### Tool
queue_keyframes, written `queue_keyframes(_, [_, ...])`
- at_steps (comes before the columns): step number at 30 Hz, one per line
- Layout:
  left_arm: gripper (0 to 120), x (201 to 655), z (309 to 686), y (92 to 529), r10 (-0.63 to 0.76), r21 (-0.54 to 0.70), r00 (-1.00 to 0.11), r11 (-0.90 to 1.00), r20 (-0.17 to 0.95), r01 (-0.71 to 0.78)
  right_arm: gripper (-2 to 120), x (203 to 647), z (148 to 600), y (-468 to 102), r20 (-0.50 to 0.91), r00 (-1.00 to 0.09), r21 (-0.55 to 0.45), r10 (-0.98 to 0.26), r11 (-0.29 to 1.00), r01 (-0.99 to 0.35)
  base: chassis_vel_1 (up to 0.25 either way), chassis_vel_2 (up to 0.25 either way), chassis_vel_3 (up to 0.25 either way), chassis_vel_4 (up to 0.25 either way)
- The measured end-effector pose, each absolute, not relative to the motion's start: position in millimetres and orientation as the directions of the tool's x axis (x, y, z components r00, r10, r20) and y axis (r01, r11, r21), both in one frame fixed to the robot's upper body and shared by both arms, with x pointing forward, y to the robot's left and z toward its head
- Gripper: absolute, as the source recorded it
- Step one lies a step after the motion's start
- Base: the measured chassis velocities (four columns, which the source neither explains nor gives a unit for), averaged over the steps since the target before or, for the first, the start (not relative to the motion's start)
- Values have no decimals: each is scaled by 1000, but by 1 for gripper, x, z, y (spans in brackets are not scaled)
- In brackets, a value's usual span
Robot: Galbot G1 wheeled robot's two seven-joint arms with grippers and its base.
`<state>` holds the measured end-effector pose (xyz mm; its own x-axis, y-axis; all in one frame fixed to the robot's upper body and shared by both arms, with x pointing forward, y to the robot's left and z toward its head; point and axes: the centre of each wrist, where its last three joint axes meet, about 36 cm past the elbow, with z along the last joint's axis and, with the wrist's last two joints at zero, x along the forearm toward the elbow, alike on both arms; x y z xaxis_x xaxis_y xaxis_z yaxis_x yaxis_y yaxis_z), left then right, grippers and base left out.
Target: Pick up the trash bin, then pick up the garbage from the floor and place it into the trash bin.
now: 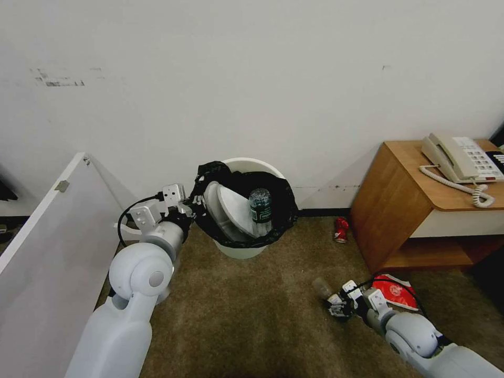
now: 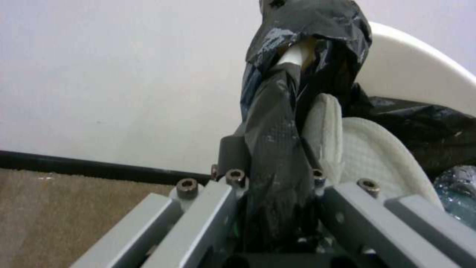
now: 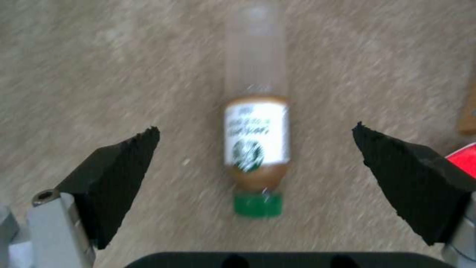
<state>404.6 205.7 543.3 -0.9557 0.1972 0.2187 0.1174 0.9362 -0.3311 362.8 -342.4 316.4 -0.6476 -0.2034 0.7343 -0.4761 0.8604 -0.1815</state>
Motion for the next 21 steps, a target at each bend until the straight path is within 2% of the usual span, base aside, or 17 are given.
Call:
queue_keyframes(3, [4,405,543,205,198,-331,-955,936,219,119,100,366,326,-339,793,-588,-178,-158,863,-472,0,0,0,0])
queue_keyframes(8, [4,406,542,206,196,-330,-955,937,222,116,100,376,348,-343,855,-485,-115,-185,843,-526,0,0,0,0])
queue_keyframes(21, [4,413,538,202,202,-335,-952,935,231,117,100,394,344,-350,841,-512,-130,-178,851,-509,0,0,0,0])
